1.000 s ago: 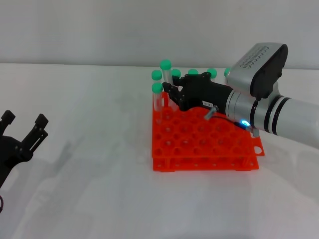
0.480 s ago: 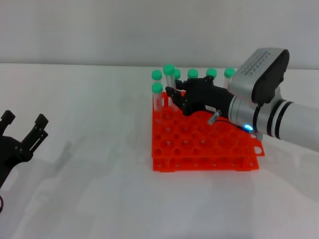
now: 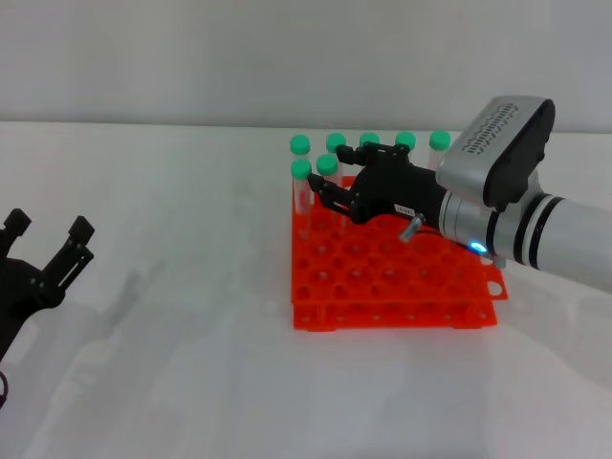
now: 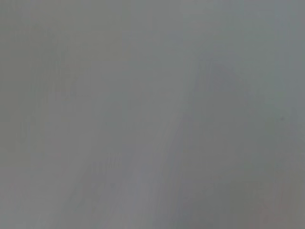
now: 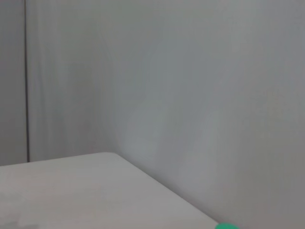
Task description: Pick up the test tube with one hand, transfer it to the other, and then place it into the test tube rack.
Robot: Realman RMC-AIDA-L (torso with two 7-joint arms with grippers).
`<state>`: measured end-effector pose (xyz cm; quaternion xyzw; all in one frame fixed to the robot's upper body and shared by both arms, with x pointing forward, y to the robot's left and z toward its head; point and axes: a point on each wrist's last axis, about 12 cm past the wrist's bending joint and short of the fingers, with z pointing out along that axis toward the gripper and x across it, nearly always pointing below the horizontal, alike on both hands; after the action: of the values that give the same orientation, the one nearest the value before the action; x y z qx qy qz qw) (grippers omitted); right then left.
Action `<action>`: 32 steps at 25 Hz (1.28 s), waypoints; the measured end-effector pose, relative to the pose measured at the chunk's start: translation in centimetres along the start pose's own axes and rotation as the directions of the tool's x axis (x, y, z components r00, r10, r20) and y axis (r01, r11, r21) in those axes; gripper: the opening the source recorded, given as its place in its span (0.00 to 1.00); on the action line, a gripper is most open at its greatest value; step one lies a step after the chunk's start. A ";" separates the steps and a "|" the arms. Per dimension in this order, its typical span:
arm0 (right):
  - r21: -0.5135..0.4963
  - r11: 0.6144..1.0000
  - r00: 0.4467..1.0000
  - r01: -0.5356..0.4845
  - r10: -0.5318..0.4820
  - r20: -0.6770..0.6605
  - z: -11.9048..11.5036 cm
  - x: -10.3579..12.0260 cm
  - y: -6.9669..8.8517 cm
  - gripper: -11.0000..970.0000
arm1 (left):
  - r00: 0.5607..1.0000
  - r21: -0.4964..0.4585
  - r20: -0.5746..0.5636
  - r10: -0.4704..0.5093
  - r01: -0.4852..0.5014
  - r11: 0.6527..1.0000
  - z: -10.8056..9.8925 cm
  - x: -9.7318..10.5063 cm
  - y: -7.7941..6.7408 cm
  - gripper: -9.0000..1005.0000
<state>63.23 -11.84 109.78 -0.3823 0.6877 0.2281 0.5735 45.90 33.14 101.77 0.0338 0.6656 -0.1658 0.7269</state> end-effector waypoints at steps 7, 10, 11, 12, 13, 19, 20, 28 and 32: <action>-0.025 1.000 0.997 -0.009 0.011 0.076 -1.1 0.2 0.3 0.70 | 1.000 -0.009 0.003 0.006 -0.006 1.000 0.0 -0.1 0.3 0.89; -0.010 1.000 0.986 -0.001 0.003 0.165 -2.7 0.2 0.2 0.76 | 1.000 -0.018 0.015 0.009 -0.009 1.000 0.0 -0.3 0.5 0.89; 0.011 1.000 0.980 0.006 -0.008 0.199 -3.5 0.3 0.0 0.77 | 1.000 -0.022 0.019 0.010 -0.010 1.000 0.0 -0.4 0.5 0.89; 0.028 1.000 0.977 0.012 -0.018 0.214 -4.0 0.3 -0.1 0.79 | 1.000 -0.027 0.024 0.012 -0.011 1.000 -0.1 -0.5 0.6 0.89; 0.060 0.998 0.970 0.024 -0.038 0.242 -4.7 0.4 -0.4 0.81 | 0.999 -0.035 0.029 0.015 -0.014 0.999 -0.2 -0.6 0.8 0.89; 0.279 0.960 0.942 0.008 -0.101 0.321 -10.1 2.1 -3.1 0.87 | 0.998 -0.070 0.048 0.039 -0.036 0.997 -0.4 -1.1 1.6 0.89; 0.325 0.946 0.937 -0.003 -0.111 0.332 -11.5 2.7 -3.6 0.87 | 0.998 -0.075 0.051 0.040 -0.036 0.997 -0.4 -1.1 1.7 0.89; 0.560 0.825 0.915 -0.076 -0.165 0.367 -19.8 6.5 -5.6 0.87 | 0.993 -0.151 0.103 0.058 -0.042 0.988 -0.8 -1.9 2.7 0.89; 0.628 0.771 0.905 -0.106 -0.187 0.382 -22.9 7.9 -5.4 0.87 | 0.992 -0.161 0.109 0.059 -0.041 0.986 -0.9 -1.9 2.7 0.89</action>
<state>53.03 -34.36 108.27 -0.1223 0.5741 0.0467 0.8083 45.70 36.32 103.08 -0.0169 0.6332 -0.0960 0.7678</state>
